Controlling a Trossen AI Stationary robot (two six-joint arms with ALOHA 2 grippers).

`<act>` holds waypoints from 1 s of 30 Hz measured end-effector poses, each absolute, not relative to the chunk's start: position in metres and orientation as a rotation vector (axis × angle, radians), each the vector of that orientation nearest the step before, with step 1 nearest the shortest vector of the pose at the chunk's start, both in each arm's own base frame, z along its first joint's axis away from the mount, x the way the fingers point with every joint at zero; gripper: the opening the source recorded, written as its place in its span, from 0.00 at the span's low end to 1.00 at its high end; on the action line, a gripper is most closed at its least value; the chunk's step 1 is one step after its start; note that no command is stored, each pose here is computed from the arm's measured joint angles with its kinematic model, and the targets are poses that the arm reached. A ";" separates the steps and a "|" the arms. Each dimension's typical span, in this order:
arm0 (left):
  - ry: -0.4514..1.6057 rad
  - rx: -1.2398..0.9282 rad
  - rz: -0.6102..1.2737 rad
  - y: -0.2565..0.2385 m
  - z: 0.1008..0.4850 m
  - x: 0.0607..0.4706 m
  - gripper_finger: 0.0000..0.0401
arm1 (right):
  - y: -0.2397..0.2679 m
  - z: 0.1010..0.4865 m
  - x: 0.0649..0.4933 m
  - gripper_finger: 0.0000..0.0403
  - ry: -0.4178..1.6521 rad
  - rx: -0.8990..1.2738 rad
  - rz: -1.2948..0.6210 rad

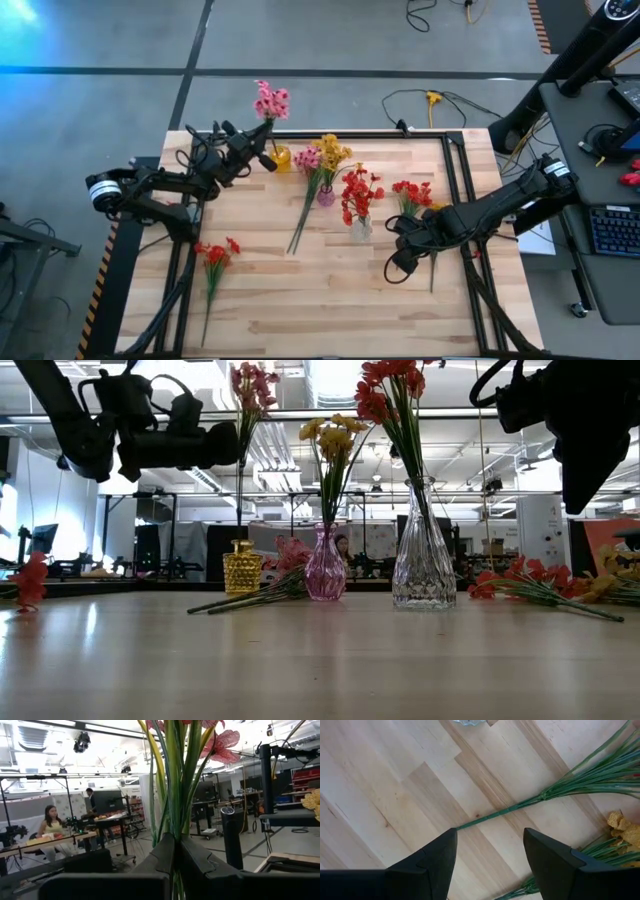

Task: Sort flowers into vase by color
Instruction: Put the left pink flowers into the yellow vase

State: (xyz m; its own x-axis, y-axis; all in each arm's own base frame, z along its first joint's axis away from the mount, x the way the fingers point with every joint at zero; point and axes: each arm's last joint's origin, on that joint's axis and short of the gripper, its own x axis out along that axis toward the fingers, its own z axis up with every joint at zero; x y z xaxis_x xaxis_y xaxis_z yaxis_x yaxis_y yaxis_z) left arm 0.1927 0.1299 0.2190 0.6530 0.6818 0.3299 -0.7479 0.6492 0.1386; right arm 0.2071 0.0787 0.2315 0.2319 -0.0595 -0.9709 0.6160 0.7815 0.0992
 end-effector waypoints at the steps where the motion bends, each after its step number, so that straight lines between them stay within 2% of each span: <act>1: -0.258 0.272 0.825 0.130 0.219 0.193 0.01 | 0.079 0.231 0.207 0.55 1.262 0.528 -0.495; 7: -0.244 0.229 0.912 0.132 0.217 0.191 0.07 | 0.079 0.231 0.207 0.55 1.263 0.527 -0.495; 15: -0.237 0.224 0.910 0.132 0.216 0.192 0.19 | 0.079 0.231 0.207 0.55 1.263 0.527 -0.494; 30: -0.225 0.193 0.895 0.131 0.214 0.193 0.53 | 0.079 0.231 0.207 0.55 1.263 0.525 -0.493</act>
State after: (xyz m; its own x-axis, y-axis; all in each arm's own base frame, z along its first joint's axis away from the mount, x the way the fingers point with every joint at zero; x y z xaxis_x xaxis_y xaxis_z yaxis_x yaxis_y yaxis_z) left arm 0.1934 0.1306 0.2138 0.6049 0.7480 0.2732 -0.7882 0.6112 0.0719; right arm 0.2071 0.0787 0.2315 0.2317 -0.0596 -0.9710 0.6140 0.7831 0.0984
